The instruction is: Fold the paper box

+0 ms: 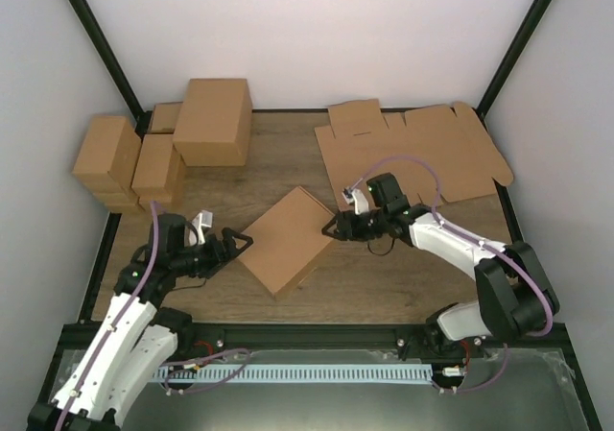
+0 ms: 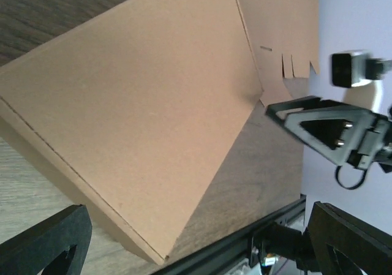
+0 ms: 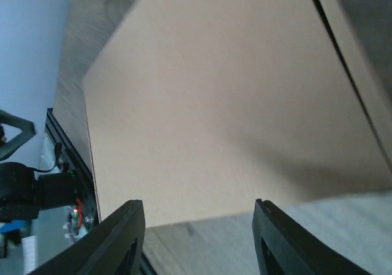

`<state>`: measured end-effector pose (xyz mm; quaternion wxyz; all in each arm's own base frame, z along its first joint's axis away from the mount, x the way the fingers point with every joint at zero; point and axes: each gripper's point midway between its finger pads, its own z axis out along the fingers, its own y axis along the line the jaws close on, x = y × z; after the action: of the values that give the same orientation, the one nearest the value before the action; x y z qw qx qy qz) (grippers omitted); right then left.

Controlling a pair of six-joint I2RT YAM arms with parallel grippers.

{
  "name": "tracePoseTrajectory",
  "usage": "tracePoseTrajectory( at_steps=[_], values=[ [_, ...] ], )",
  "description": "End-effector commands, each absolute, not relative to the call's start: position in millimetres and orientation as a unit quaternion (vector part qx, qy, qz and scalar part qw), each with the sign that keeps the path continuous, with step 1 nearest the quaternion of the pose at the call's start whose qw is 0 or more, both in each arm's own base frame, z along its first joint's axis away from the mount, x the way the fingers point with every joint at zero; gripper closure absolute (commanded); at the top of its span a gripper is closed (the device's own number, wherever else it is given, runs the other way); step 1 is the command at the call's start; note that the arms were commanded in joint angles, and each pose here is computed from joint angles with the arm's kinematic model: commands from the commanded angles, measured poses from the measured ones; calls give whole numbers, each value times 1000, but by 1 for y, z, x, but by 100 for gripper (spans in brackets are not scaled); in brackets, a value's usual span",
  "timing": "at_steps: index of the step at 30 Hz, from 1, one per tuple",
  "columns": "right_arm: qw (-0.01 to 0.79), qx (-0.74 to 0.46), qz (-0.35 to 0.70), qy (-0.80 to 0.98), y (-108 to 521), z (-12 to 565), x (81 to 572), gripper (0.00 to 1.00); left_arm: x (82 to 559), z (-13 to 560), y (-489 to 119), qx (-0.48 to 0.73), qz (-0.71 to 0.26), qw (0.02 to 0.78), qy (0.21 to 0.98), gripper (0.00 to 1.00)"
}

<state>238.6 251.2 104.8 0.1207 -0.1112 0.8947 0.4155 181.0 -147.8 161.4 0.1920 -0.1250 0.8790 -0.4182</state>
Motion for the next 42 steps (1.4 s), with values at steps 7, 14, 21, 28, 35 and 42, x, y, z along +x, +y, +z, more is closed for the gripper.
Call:
tracePoseTrajectory(
  at_steps=[7,14,21,28,35,42],
  values=[
    [204,-166,471,842,239,151,290,31,178,116,-137,-213,-436,205,850,0],
    [201,-169,474,840,249,122,328,27,175,102,-138,-271,-500,205,796,0],
    [175,-161,492,838,256,99,345,40,174,87,-136,-304,-520,200,773,0],
    [151,-154,505,836,257,80,346,51,169,63,-138,-313,-492,161,796,0],
    [138,-139,522,830,252,71,350,65,171,54,-139,-296,-437,124,840,0],
    [117,-108,549,821,240,56,355,81,179,54,-144,-294,-441,116,840,0]
  ],
)
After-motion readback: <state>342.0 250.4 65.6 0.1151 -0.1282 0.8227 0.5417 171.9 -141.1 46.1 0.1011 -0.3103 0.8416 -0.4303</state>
